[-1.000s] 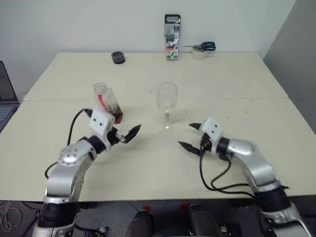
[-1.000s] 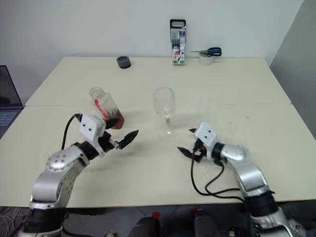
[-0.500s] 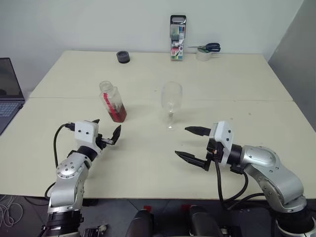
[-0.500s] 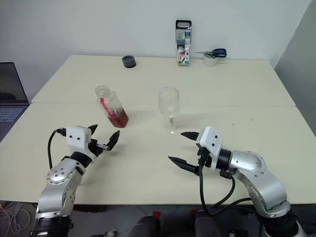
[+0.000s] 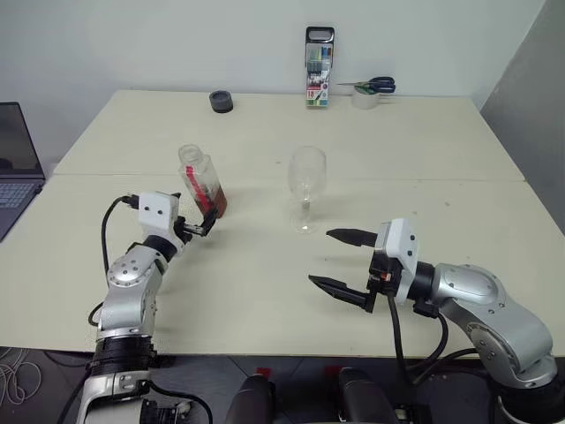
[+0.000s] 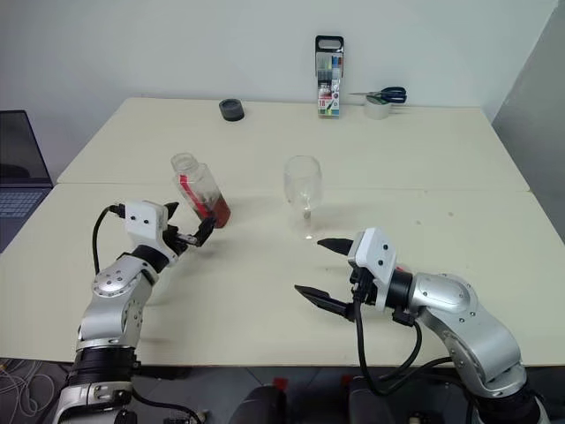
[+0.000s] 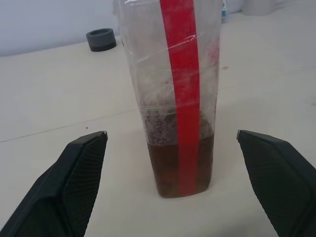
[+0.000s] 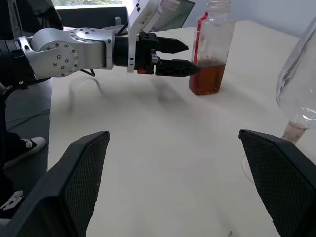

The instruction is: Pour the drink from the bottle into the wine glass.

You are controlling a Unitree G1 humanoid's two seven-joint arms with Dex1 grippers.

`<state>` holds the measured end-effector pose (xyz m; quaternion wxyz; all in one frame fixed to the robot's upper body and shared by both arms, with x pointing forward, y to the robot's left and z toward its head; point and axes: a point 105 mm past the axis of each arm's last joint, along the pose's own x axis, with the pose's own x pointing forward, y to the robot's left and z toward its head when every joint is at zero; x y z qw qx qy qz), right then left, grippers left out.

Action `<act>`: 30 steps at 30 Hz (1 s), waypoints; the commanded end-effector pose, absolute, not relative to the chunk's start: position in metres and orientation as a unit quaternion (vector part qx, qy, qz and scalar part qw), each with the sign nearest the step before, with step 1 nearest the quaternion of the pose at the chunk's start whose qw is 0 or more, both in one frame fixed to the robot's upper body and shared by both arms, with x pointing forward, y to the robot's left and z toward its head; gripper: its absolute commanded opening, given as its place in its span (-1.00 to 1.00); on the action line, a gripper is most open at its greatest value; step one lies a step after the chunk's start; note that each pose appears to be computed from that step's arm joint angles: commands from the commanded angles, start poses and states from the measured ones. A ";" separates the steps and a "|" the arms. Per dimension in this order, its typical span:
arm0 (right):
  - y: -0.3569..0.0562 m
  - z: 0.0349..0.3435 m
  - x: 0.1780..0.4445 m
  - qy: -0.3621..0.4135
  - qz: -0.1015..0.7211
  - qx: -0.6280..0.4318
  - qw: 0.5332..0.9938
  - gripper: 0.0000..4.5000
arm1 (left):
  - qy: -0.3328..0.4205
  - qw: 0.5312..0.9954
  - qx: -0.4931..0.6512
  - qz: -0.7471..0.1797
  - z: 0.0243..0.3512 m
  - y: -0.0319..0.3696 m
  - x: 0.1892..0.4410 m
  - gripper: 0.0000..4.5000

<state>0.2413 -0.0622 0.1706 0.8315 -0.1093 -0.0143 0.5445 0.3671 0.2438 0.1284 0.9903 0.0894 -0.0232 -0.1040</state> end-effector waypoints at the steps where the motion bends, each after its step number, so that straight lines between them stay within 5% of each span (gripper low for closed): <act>1: -0.057 0.181 0.234 -0.037 0.555 -0.114 0.823 0.99 | -0.044 0.988 0.107 -0.103 0.144 0.246 0.374 1.00; 30: -0.053 0.186 0.236 -0.043 0.561 -0.103 0.820 0.99 | -0.063 0.986 0.131 -0.087 0.163 0.250 0.398 1.00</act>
